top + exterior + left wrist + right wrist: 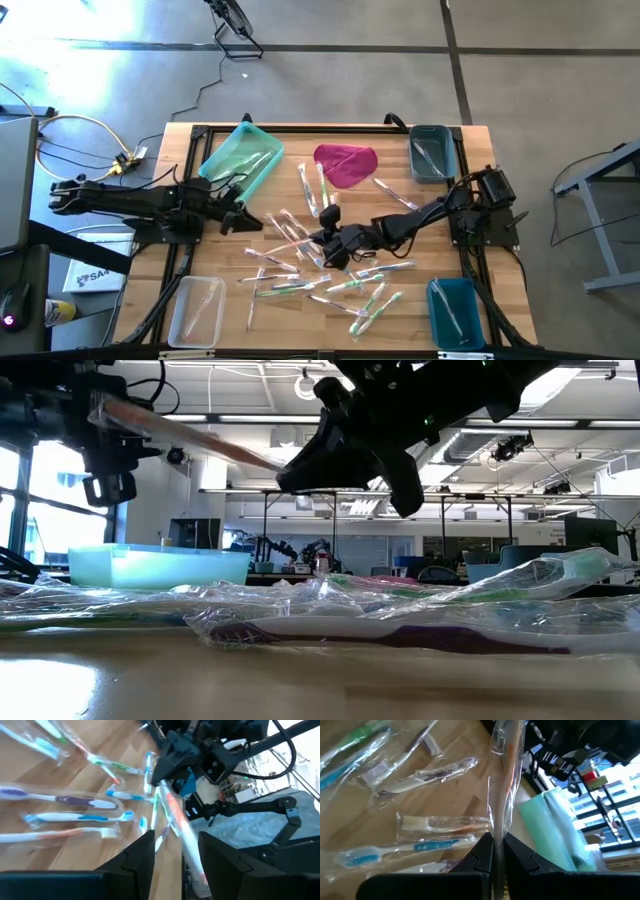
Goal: Pick & Place Toothbrushes
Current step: Put the orange toothbrush to the transparent bin
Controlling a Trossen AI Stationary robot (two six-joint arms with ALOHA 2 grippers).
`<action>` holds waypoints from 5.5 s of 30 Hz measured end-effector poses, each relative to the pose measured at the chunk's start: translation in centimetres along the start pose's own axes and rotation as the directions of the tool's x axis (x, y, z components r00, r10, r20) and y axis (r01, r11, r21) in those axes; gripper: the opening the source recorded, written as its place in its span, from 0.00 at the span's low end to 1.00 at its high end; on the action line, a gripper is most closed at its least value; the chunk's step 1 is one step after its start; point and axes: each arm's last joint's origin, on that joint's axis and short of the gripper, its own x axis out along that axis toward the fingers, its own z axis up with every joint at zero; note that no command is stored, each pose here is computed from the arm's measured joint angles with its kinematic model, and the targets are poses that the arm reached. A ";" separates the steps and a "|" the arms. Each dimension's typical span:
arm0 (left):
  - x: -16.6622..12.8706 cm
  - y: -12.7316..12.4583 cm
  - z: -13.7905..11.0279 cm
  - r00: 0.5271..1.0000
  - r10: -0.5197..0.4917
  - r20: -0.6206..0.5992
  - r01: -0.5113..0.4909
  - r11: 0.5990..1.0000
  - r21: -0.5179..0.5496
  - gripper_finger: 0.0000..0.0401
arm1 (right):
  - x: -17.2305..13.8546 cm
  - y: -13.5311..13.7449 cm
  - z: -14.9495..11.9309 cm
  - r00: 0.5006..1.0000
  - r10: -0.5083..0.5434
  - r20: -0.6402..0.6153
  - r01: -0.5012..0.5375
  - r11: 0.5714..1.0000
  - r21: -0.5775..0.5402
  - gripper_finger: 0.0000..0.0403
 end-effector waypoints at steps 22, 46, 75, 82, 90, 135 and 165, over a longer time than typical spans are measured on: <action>6.1 0.1 1.9 0.971 0.105 -0.214 -0.129 0.987 -0.099 0.37 | 0.2 0.2 -1.3 0.994 0.058 -0.097 -0.057 0.998 0.019 0.04; 8.0 1.2 1.8 0.957 0.127 -0.260 -0.161 0.980 -0.114 0.37 | 0.3 0.0 -1.7 0.991 0.064 -0.114 -0.062 0.998 0.022 0.04; 8.2 0.7 1.0 0.953 0.117 -0.279 -0.149 0.984 -0.096 0.37 | 1.2 -2.5 -1.0 0.997 0.075 -0.035 -0.075 0.997 -0.022 0.04; 8.2 0.7 1.0 0.949 0.115 -0.294 -0.150 0.984 -0.100 0.37 | 4.3 -2.2 -0.5 0.988 0.096 -0.119 -0.110 0.987 -0.115 0.04; 7.9 1.3 0.4 0.917 0.149 -0.371 -0.207 0.971 -0.121 0.37 | 5.0 -2.6 0.0 0.991 0.043 -0.124 -0.064 0.984 -0.168 0.04; 7.9 1.2 0.4 0.918 0.142 -0.371 -0.162 0.986 -0.024 0.11 | 3.7 -2.1 1.3 0.949 -0.163 -0.271 0.112 0.975 -0.192 0.51; 8.0 1.2 0.6 0.932 0.175 -0.317 -0.148 0.983 0.109 0.11 | -4.4 -2.4 -2.8 0.610 0.021 -0.792 0.281 0.929 0.241 0.05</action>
